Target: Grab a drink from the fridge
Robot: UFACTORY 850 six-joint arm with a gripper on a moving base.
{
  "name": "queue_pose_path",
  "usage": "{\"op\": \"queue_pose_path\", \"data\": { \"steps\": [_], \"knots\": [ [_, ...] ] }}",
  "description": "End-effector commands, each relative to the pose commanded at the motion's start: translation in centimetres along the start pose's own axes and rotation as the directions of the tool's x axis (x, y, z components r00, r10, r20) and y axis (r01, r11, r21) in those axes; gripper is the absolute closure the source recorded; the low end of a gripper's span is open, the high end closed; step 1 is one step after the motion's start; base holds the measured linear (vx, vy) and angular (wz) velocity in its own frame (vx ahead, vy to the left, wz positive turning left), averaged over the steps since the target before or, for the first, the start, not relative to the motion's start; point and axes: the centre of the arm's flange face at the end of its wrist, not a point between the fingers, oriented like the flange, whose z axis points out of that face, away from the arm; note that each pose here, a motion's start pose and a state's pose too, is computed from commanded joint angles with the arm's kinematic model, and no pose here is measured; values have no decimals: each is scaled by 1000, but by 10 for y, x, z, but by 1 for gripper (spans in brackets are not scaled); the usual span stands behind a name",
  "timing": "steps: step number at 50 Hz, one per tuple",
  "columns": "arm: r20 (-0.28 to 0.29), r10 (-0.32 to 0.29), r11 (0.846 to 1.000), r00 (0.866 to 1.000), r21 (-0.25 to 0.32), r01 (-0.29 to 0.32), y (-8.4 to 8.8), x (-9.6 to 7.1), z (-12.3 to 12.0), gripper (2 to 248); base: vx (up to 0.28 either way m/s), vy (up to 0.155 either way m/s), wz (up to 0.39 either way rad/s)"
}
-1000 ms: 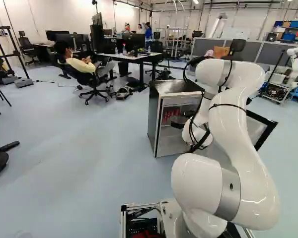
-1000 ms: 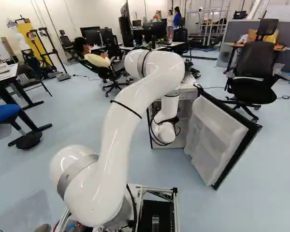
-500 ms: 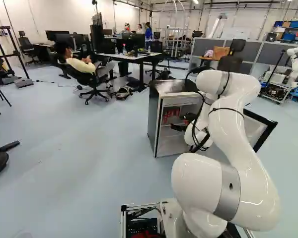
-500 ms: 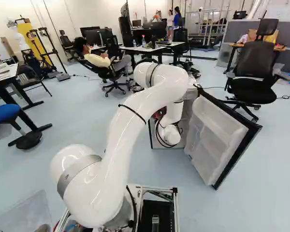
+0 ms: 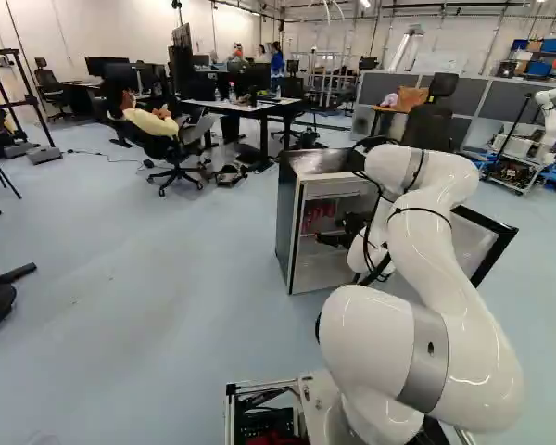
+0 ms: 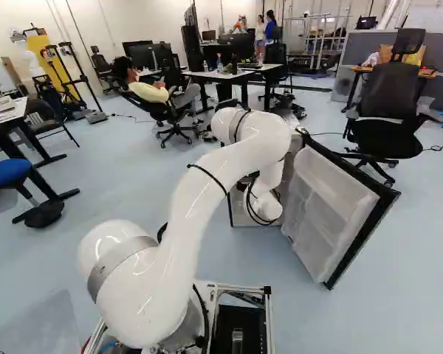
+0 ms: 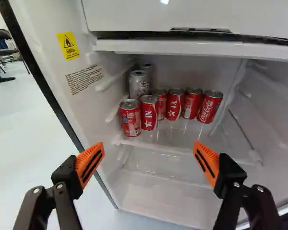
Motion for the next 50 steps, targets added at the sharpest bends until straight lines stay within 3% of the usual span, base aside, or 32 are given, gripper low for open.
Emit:
{"op": "queue_pose_path", "data": {
  "steps": [12,50],
  "knots": [
    [-15,-37,997,999,62,38,1,0,11,3,0,0,0],
    [-62,-97,992,993,73,102,16,2,48,3,0,0,0]
  ]
}}
